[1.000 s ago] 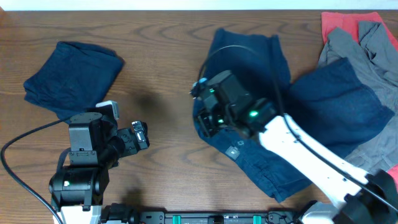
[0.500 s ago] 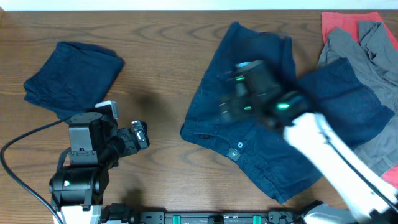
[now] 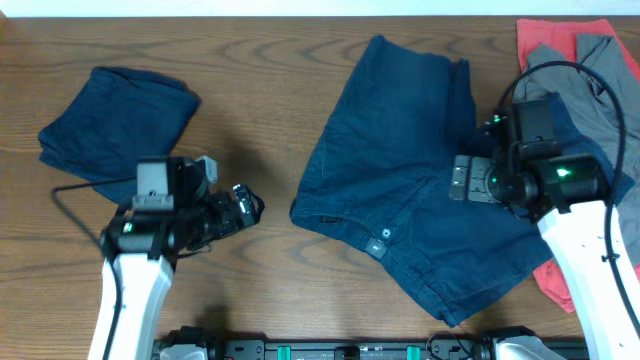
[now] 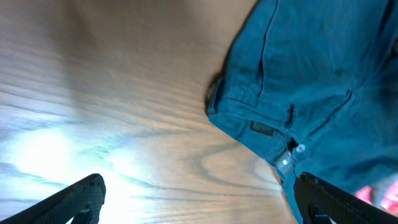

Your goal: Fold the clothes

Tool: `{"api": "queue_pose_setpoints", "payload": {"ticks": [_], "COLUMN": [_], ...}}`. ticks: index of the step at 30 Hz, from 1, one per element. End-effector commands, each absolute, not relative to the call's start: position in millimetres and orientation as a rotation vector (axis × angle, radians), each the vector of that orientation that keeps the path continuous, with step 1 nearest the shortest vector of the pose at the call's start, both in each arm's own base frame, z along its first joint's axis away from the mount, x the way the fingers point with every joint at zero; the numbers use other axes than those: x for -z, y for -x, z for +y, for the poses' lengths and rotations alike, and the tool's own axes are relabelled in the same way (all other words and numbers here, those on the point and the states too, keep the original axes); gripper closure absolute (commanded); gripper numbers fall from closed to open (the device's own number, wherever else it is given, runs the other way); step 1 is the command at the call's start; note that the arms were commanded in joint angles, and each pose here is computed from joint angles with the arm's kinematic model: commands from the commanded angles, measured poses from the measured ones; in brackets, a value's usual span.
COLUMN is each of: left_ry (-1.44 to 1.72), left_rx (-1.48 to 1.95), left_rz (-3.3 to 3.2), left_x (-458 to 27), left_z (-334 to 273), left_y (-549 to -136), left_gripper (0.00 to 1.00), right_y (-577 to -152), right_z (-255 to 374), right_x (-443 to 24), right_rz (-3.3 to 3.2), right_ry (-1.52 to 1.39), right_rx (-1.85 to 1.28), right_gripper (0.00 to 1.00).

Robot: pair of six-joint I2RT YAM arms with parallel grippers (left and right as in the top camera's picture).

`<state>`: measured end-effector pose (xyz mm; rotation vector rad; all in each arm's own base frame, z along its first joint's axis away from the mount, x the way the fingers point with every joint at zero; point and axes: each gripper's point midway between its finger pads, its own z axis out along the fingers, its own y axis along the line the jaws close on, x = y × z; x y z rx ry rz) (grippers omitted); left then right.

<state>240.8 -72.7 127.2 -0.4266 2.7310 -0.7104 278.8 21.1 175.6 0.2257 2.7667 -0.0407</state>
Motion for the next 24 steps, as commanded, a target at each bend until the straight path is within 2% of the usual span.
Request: {"api": "queue_pose_setpoints", "payload": {"ticks": [1,7,24], "left_ry": [0.472,0.456,0.276], "left_rx": [0.873,1.017,1.053], "left_rz": [2.804,2.858,2.939], "left_x": [-111,-86,-27], "left_z": [-91,-110,-166], "left_y": [-240,-255,-275], "left_gripper": [0.02,0.02,0.01], "right_y": [-278,-272,-269], "right_z": [4,-7,-7], "right_x": [-181,-179,-178], "right_rz": [2.752,2.77,2.782], "right_ry": [-0.302,-0.354,-0.357], "right_rx": [0.087,0.104,0.109], "right_gripper": [0.01,0.01,0.01]}}
